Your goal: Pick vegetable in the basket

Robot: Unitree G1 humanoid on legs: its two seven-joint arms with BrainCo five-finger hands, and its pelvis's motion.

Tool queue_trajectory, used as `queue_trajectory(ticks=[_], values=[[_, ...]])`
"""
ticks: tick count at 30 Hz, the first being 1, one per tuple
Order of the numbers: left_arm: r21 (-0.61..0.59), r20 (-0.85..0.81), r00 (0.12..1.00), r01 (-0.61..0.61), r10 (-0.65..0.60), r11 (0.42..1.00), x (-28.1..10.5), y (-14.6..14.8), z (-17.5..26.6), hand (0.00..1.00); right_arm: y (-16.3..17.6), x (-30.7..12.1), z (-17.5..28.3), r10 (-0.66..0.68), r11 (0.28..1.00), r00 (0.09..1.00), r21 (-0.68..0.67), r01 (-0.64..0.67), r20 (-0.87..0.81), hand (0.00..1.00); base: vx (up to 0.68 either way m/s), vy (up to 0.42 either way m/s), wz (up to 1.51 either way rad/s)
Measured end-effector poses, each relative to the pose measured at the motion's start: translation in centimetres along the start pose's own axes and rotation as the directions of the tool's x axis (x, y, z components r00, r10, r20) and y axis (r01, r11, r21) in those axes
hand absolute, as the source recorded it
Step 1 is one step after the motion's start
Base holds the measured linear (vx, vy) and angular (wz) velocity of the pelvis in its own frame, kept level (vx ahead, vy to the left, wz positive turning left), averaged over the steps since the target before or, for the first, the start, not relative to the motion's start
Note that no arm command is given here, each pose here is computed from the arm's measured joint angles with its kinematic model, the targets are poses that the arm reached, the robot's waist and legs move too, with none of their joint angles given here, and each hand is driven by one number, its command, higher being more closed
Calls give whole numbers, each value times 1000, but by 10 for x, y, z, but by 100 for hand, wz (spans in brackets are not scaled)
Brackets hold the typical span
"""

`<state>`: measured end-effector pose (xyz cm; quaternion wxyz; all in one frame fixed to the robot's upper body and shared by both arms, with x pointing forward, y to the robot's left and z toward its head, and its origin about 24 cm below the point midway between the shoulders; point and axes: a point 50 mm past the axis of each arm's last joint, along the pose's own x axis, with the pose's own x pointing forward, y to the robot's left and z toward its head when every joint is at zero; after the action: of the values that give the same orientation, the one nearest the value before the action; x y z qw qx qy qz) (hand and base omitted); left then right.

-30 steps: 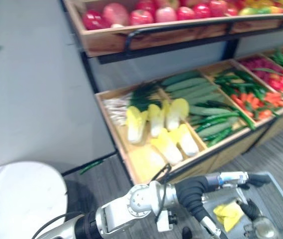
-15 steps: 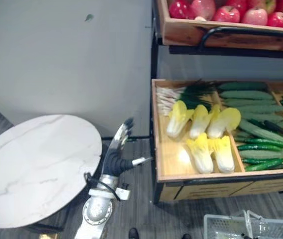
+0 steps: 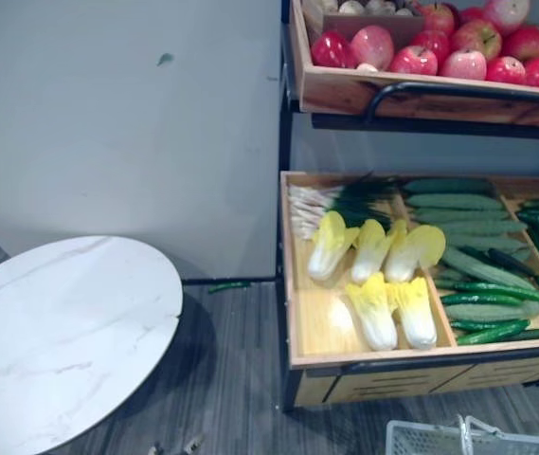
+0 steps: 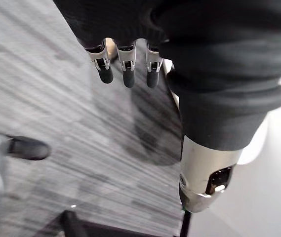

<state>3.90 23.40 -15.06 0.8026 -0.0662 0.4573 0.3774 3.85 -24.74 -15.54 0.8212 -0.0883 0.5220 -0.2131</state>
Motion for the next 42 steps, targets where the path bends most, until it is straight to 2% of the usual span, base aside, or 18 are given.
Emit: queue_trajectory(ticks=[5, 12, 19, 24, 27, 30, 35, 42], values=[[14, -82, 996, -32, 33, 999, 0, 12, -17, 0, 0, 1, -6, -14, 999, 999, 38, 16, -49, 100, 102, -22, -2], [52, -92, 996, 18, -13, 998, 4, 5, -14, 0, -6, 1, -13, -32, 995, 995, 88, 40, -91, 100, 67, -2, -6], [149, -9, 994, 105, -105, 983, 10, -21, 12, 0, -15, 3, 2, -103, 959, 994, 261, 108, -32, 100, -41, 56, -63], [142, 101, 986, 121, -136, 982, 13, -34, 40, 0, -5, -1, 2, -96, 935, 995, 340, 99, -24, 100, -113, 97, -149], [170, 119, 979, 146, -167, 975, 14, -40, 46, 0, -2, -7, -15, -91, 934, 993, 339, 113, -81, 100, -11, -55, -120], [169, 83, 984, 139, -154, 976, 15, -34, 39, 0, 0, -9, -26, -76, 938, 988, 328, 116, -131, 100, -17, -172, -122], [200, 77, 973, 198, -216, 960, 12, -48, 39, 0, -3, -13, -45, -67, 933, 970, 329, 143, -232, 100, -117, -260, -70], [218, 83, 975, 185, -207, 958, 13, -43, 41, 0, 4, -14, -47, -39, 948, 968, 298, 114, -246, 100, -178, -139, -36]])
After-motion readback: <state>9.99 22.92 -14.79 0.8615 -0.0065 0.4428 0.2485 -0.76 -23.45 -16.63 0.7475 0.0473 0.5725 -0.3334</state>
